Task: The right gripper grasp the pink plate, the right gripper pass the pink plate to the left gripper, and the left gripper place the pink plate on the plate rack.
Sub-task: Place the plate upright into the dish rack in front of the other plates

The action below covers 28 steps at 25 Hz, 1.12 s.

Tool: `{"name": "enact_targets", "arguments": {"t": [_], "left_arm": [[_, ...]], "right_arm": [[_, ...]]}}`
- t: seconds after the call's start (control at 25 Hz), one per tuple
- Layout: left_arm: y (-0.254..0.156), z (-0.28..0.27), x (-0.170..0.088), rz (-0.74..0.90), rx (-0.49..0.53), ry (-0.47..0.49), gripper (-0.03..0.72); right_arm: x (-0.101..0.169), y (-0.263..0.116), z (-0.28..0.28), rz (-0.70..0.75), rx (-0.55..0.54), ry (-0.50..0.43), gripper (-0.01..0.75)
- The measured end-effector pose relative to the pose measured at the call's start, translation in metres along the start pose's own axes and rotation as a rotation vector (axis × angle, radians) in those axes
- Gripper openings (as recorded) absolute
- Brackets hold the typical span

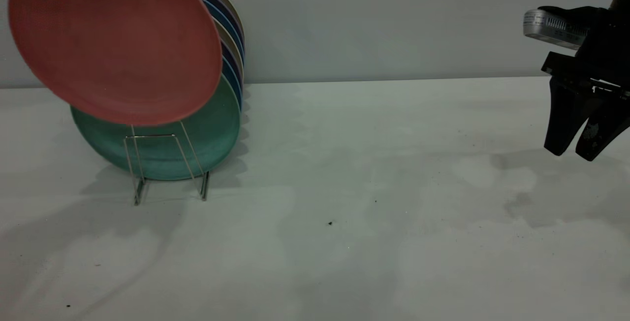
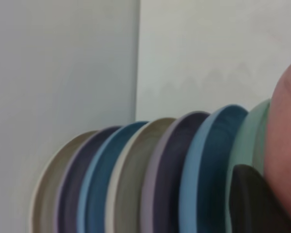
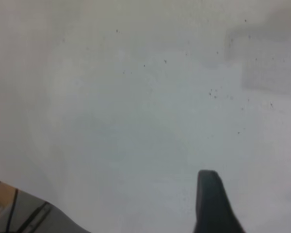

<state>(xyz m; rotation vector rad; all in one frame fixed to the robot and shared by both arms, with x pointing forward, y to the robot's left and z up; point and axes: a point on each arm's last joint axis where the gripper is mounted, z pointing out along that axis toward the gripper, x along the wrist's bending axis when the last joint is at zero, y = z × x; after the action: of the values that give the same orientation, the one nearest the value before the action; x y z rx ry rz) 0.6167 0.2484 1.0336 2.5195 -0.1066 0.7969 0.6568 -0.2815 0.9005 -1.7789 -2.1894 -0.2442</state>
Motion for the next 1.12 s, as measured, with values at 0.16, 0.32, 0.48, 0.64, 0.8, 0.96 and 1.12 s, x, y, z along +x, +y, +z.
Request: {"name": "enact_targets", "arguments": {"t": [0.16,0.32,0.48,0.64,0.8,0.96,1.12], "left_arm": [[-0.005,0.009,-0.002,-0.012,0.006,-0.017,0.097],[-0.007,0.01,-0.001,-0.013,0.016,-0.003,0.097],[-0.01,0.015,-0.002,-0.019,0.018,-0.014,0.097],[-0.015,0.024,-0.005,-0.031,0.023,-0.033,0.097],[-0.02,0.033,-0.008,-0.044,0.029,-0.054,0.097],[-0.025,0.041,-0.011,-0.054,0.034,-0.07,0.097],[-0.028,0.046,-0.013,-0.06,0.038,-0.078,0.097]], "right_arm": [[0.0,0.0,0.0,0.0,0.0,0.0,0.452],[0.0,0.0,0.0,0.0,0.0,0.0,0.452],[0.0,0.0,0.0,0.0,0.0,0.0,0.452],[0.0,0.0,0.0,0.0,0.0,0.0,0.452],[0.0,0.0,0.0,0.0,0.0,0.0,0.452],[0.0,0.0,0.0,0.0,0.0,0.0,0.452],[0.0,0.0,0.0,0.0,0.0,0.0,0.452]]}}
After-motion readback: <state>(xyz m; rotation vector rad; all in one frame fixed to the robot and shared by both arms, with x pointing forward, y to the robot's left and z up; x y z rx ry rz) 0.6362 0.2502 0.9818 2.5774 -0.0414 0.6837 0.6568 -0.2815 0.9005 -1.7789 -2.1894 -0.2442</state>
